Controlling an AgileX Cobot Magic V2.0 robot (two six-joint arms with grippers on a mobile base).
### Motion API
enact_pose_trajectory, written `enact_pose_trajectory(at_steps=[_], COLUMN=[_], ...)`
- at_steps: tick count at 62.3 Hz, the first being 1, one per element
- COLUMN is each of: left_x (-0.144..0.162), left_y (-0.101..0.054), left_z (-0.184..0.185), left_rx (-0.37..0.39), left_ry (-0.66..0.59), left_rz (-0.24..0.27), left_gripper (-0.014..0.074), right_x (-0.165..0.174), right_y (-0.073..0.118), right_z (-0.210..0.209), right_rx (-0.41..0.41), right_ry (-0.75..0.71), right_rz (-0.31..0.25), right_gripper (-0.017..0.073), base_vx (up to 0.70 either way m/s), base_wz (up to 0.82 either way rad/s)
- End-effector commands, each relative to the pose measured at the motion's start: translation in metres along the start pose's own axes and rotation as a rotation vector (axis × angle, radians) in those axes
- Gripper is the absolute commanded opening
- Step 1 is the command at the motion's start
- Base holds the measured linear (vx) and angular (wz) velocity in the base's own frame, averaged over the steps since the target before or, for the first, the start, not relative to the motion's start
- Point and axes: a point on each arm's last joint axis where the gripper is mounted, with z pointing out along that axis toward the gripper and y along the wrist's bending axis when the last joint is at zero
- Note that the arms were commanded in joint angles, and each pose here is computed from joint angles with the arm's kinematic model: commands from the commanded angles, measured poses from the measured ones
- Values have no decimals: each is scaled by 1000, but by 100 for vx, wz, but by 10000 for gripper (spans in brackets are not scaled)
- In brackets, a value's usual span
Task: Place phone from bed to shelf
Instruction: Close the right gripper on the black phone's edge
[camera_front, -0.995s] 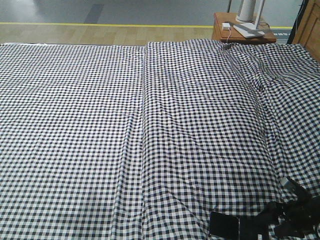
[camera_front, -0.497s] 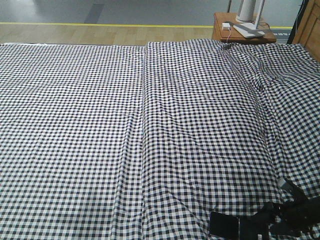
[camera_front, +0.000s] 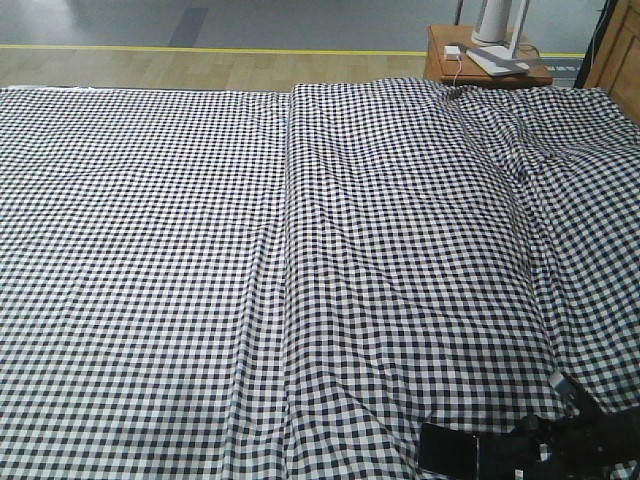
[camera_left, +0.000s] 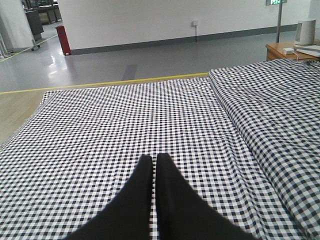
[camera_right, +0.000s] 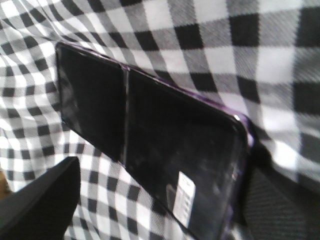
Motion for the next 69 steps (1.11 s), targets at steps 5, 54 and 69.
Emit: enact_pose_trajectory(at_steps=[5,54,69], left_x=[-14,-14,-14], left_y=[2,2,2], left_z=[-3,-3,-3], left_rx=[-10,-10,-10], left_ry=[-107,-107,-107], left_rz=[-14,-14,-14], left_gripper=[1,1,1], right_x=[-13,-7,-4], right_y=[14,18,33], right_z=[-8,-5,-11], right_rx=[-156,-262,-442], right_ry=[-47,7,27], right_rz=[-35,-92,-138], right_gripper=[595,-15,-11], base_vx=[0,0,0], base_wz=[0,0,0])
